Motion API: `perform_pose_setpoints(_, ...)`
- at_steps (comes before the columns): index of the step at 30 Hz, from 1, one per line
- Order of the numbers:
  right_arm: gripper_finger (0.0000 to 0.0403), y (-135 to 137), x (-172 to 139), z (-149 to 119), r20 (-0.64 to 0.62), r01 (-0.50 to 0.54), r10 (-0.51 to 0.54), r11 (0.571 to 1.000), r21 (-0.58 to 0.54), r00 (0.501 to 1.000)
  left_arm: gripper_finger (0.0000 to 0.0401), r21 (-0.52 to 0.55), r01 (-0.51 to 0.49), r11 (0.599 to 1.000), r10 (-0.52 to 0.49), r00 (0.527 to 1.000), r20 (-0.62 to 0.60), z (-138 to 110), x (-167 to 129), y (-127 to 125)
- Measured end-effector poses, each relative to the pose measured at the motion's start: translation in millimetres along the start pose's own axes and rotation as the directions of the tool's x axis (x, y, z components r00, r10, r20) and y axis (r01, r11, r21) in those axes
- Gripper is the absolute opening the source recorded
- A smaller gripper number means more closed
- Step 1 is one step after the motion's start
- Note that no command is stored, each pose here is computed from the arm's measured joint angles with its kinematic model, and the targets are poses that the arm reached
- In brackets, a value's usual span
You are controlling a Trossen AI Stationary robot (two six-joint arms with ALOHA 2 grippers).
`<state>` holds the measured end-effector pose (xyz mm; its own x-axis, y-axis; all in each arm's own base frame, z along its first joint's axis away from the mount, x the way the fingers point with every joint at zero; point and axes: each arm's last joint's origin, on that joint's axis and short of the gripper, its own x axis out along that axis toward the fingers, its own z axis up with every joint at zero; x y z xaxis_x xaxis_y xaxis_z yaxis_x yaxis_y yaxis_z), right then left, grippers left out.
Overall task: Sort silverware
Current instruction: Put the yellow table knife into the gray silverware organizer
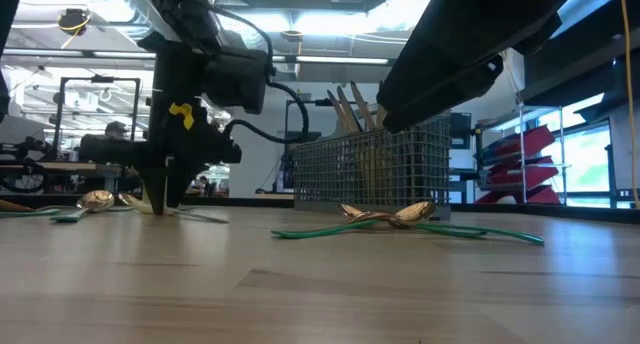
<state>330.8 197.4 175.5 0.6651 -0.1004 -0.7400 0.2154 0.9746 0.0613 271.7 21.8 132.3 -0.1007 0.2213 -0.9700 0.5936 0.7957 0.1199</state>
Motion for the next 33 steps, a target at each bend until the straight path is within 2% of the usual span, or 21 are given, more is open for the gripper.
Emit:
perform_pose_setpoints(6, 0.0256, 0, 0, 0, 0.0, 0.0, 0.0, 1.0, 0.0, 1.0, 0.0056, -0.021, 0.037, 0.999, -0.034, 0.991, 0.131, 17, -16, 3)
perform_pose_setpoints(9, 0.0256, 0, 0, 0, 0.0, 0.0, 0.0, 1.0, 0.0, 1.0, 0.0056, -0.017, 0.045, 0.999, -0.039, 0.967, 0.251, 30, -23, 4)
perform_pose_setpoints(14, 0.0256, 0, 0, 0, 0.0, 0.0, 0.0, 1.0, 0.0, 1.0, 0.0056, -0.022, 0.035, 0.999, -0.026, 0.941, 0.337, 40, -26, 3)
perform_pose_setpoints(19, 0.0256, 1, -1, -1, 0.0, -0.003, 0.003, 1.0, -0.004, 1.0, 0.0056, 0.001, 0.009, 1.0, -0.009, 0.948, 0.317, 40, -26, 0)
perform_pose_setpoints(33, 0.0256, 3, -2, -3, -0.004, -0.006, 0.006, 1.0, -0.018, 1.0, 0.0056, -0.023, 0.002, 1.0, 0.005, 0.952, 0.305, 39, -26, 1)
